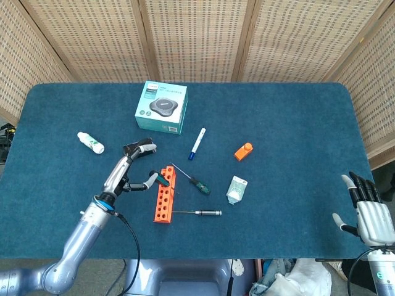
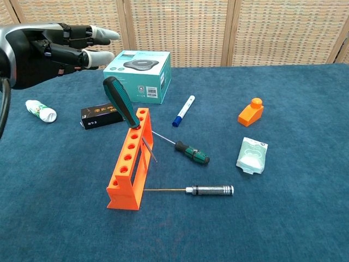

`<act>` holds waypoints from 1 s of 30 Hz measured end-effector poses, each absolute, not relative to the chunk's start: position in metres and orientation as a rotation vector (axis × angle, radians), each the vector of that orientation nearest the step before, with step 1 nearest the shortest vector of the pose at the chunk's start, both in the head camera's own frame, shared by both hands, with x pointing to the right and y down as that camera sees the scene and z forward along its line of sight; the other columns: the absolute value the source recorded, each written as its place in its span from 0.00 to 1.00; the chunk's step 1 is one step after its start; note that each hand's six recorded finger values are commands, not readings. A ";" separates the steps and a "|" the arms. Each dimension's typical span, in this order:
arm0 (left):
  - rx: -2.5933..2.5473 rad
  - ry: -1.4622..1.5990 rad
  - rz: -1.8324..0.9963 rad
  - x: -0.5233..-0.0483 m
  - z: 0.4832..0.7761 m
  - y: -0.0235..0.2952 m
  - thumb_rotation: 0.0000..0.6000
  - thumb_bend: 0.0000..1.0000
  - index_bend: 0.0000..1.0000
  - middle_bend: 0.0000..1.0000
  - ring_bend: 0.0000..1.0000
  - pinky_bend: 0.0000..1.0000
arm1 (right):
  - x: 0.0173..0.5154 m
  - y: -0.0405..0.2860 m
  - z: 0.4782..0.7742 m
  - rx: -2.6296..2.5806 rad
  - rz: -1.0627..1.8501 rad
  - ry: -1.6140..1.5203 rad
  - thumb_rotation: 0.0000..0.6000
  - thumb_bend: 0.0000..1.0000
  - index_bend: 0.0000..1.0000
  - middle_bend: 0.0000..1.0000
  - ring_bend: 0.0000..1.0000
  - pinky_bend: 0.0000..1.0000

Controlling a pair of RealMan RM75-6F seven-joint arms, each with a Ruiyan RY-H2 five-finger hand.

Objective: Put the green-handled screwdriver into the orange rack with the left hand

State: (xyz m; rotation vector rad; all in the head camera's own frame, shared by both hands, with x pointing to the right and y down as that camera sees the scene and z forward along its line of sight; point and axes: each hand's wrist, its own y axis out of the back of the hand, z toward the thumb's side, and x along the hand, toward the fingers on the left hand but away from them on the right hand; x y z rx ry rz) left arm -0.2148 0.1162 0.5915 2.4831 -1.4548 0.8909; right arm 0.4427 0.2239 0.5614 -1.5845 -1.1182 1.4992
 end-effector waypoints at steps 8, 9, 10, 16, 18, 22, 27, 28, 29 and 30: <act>2.471 -1.404 0.865 -0.215 0.576 0.125 1.00 0.49 0.12 0.00 0.00 0.00 | 0.442 0.224 0.562 -1.588 1.498 -1.117 1.00 0.25 0.00 0.00 0.00 0.00; 2.469 -1.398 0.863 -0.214 0.575 0.126 1.00 0.49 0.12 0.00 0.00 0.00 | 0.442 0.224 0.562 -1.588 1.499 -1.118 1.00 0.24 0.00 0.00 0.00 0.00; 2.467 -1.391 0.863 -0.214 0.573 0.128 1.00 0.49 0.12 0.00 0.00 0.00 | 0.442 0.224 0.561 -1.587 1.499 -1.120 1.00 0.24 0.00 0.00 0.00 0.00; 2.473 -1.383 0.903 -0.215 0.569 0.143 1.00 0.49 0.12 0.00 0.00 0.00 | 0.443 0.224 0.561 -1.588 1.500 -1.123 1.00 0.24 0.00 0.00 0.00 0.00; 2.476 -1.383 0.911 -0.215 0.568 0.149 1.00 0.49 0.12 0.00 0.00 0.00 | 0.443 0.224 0.561 -1.589 1.499 -1.122 1.00 0.24 0.00 0.00 0.00 0.00; 2.468 -1.379 0.895 -0.211 0.571 0.154 1.00 0.49 0.12 0.00 0.00 0.00 | 0.440 0.224 0.561 -1.594 1.490 -1.115 1.00 0.25 0.00 0.00 0.00 0.00; 2.478 -1.364 0.896 -0.206 0.574 0.155 1.00 0.49 0.12 0.00 0.00 0.00 | 0.440 0.224 0.561 -1.593 1.494 -1.117 1.00 0.24 0.00 0.00 0.00 0.00; 2.480 -1.364 0.895 -0.205 0.575 0.155 1.00 0.49 0.12 0.00 0.00 0.00 | 0.441 0.224 0.561 -1.592 1.497 -1.118 1.00 0.24 0.00 0.00 0.00 0.00; 2.481 -1.364 0.893 -0.204 0.575 0.155 1.00 0.49 0.12 0.00 0.00 0.00 | 0.441 0.224 0.561 -1.592 1.497 -1.120 1.00 0.24 0.00 0.00 0.00 0.00; 2.481 -1.363 0.889 -0.202 0.575 0.155 1.00 0.49 0.12 0.00 0.00 0.00 | 0.442 0.224 0.561 -1.593 1.497 -1.121 1.00 0.24 0.00 0.00 0.00 0.00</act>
